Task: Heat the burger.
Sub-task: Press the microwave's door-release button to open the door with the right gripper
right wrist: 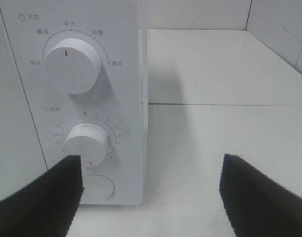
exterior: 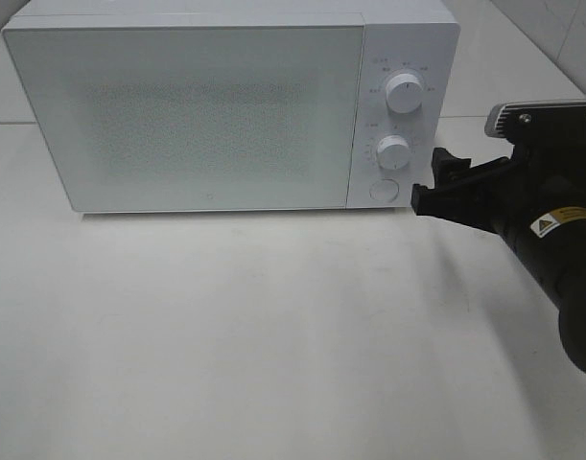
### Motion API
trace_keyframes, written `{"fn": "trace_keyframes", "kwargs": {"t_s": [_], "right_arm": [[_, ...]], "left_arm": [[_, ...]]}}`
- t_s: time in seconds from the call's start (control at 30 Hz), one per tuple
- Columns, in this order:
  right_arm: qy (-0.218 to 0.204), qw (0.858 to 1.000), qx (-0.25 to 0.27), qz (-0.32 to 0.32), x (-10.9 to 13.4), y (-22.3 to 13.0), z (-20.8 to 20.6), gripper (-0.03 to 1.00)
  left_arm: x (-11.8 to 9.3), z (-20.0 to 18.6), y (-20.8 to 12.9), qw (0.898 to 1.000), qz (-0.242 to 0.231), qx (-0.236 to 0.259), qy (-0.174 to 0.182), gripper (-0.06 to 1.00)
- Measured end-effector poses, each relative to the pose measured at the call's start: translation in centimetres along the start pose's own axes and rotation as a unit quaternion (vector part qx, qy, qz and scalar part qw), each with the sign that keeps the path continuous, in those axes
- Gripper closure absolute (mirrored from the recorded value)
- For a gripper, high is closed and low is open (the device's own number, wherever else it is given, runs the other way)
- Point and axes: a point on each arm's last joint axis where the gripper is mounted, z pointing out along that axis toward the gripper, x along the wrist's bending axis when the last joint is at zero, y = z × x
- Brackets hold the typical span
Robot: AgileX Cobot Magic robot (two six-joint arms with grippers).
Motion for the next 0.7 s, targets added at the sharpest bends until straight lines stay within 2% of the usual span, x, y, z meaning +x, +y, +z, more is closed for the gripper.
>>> {"fn": "trace_keyframes", "kwargs": {"t_s": [0.47, 0.67, 0.7], "right_arm": [[0.018, 0.998, 0.045, -0.029, 2.0, -2.8, -0.3, 0.20], [0.017, 0.999, 0.047, -0.002, 2.0, -2.8, -0.3, 0.20], [0.016, 0.999, 0.047, 0.018, 2.0, -2.8, -0.3, 0.20]], "left_arm": [[0.0, 0.0, 0.0, 1.000, 0.000, 0.000, 0.000, -0.04], [0.0, 0.0, 0.0, 1.000, 0.000, 0.000, 0.000, -0.04], [0.0, 0.0, 0.0, 1.000, 0.000, 0.000, 0.000, -0.04]]}}
